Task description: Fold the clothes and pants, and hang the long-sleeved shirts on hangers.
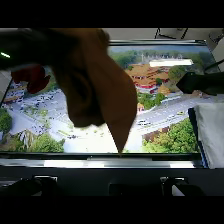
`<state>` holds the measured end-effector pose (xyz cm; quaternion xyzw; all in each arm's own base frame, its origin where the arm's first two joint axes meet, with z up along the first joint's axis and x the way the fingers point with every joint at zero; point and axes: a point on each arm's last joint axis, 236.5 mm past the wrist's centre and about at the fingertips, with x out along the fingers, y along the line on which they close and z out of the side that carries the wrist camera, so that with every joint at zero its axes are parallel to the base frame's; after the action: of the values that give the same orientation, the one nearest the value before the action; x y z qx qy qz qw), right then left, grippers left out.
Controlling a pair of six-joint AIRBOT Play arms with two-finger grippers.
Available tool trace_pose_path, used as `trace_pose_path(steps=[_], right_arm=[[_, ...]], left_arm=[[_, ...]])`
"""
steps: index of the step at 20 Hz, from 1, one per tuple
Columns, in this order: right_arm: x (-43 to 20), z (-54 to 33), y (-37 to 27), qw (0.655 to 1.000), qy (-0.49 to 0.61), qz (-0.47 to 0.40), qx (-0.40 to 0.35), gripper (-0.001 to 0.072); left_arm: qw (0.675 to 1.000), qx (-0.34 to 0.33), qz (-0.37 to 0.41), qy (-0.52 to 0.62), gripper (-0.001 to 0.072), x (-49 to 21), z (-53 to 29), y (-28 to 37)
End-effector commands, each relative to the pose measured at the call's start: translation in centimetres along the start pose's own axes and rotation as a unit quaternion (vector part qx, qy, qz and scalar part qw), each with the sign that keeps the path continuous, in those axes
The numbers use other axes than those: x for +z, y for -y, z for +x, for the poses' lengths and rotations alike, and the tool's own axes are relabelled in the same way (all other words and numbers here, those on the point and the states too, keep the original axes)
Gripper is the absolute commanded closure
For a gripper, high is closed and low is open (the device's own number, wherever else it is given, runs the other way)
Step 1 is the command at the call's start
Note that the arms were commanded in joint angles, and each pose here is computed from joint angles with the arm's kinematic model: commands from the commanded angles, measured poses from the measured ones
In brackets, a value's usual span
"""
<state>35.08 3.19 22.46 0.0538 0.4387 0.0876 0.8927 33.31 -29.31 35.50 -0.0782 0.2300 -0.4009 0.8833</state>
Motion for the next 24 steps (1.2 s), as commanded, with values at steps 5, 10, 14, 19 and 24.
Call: trace_pose_path(steps=[5,10,14,19,24], right_arm=[[-3.4,-0.8,-0.4,0.998,-0.064,0.007,0.004,0.0041],[-5.6,1.3,-1.0,0.989,-0.142,0.028,0.031,0.0019],[-8.0,5.5,-2.3,0.973,-0.210,0.055,0.083,0.0003],[-10.6,13.0,-3.4,0.955,-0.227,0.135,0.133,0.0002],[-10.5,18.2,-3.7,0.936,-0.236,0.210,0.157,0.0002]], left_arm=[[0.934,0.039,-0.113,-0.338,0.0641,-28.8,15.8,-1.7],[0.916,-0.011,-0.175,-0.362,-0.0002,-27.6,16.2,-3.8],[0.915,0.089,-0.170,-0.354,-0.0002,-22.2,7.8,-15.4],[0.859,0.118,-0.253,-0.428,-0.0001,-28.1,-0.1,-21.1],[0.838,0.032,-0.328,-0.434,0.0001,-36.9,2.7,-16.9]])
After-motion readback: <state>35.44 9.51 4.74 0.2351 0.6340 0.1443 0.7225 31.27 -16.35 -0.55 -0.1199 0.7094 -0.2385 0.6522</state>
